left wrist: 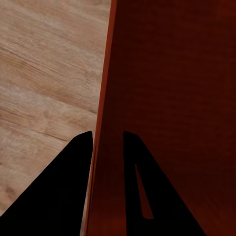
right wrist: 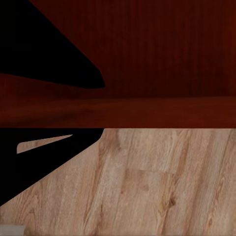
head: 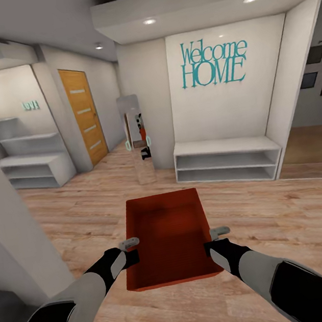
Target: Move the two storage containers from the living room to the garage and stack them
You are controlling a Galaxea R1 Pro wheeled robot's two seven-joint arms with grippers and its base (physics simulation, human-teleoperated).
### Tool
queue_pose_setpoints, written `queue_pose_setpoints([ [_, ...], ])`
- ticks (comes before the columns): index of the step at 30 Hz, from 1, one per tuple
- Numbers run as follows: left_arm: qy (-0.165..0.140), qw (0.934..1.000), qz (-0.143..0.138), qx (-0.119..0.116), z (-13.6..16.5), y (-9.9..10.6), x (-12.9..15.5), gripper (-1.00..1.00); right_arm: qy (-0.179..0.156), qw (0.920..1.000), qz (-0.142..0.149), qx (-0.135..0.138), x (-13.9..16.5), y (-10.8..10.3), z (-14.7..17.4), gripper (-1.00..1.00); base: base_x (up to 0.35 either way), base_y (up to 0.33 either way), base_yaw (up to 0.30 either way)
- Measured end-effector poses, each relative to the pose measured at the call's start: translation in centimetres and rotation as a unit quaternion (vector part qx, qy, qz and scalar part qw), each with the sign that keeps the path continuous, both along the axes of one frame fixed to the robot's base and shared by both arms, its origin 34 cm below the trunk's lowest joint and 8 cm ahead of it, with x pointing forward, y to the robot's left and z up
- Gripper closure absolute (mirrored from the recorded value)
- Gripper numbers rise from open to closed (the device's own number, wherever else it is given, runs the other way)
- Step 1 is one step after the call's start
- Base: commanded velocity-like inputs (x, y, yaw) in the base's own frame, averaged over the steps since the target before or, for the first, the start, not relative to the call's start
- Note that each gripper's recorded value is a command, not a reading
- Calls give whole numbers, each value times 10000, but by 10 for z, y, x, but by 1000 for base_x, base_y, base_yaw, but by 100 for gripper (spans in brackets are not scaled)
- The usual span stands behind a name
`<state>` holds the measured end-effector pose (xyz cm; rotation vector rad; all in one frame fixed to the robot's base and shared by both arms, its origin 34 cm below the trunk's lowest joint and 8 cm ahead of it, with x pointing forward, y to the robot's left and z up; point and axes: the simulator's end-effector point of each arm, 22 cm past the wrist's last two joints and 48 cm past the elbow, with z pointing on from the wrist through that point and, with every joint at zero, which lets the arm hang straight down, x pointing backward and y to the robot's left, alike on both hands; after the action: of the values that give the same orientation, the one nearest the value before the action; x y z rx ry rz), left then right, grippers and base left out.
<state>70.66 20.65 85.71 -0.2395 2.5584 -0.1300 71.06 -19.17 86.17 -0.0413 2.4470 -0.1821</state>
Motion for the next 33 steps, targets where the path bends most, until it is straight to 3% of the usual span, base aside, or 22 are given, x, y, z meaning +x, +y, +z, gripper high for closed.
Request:
queue_pose_setpoints([
  [33, -1, 10000, -6, 4, 0, 0, 0, 100, 1, 10000, -4, 4, 0, -1, 0, 100, 323, 0, 8],
])
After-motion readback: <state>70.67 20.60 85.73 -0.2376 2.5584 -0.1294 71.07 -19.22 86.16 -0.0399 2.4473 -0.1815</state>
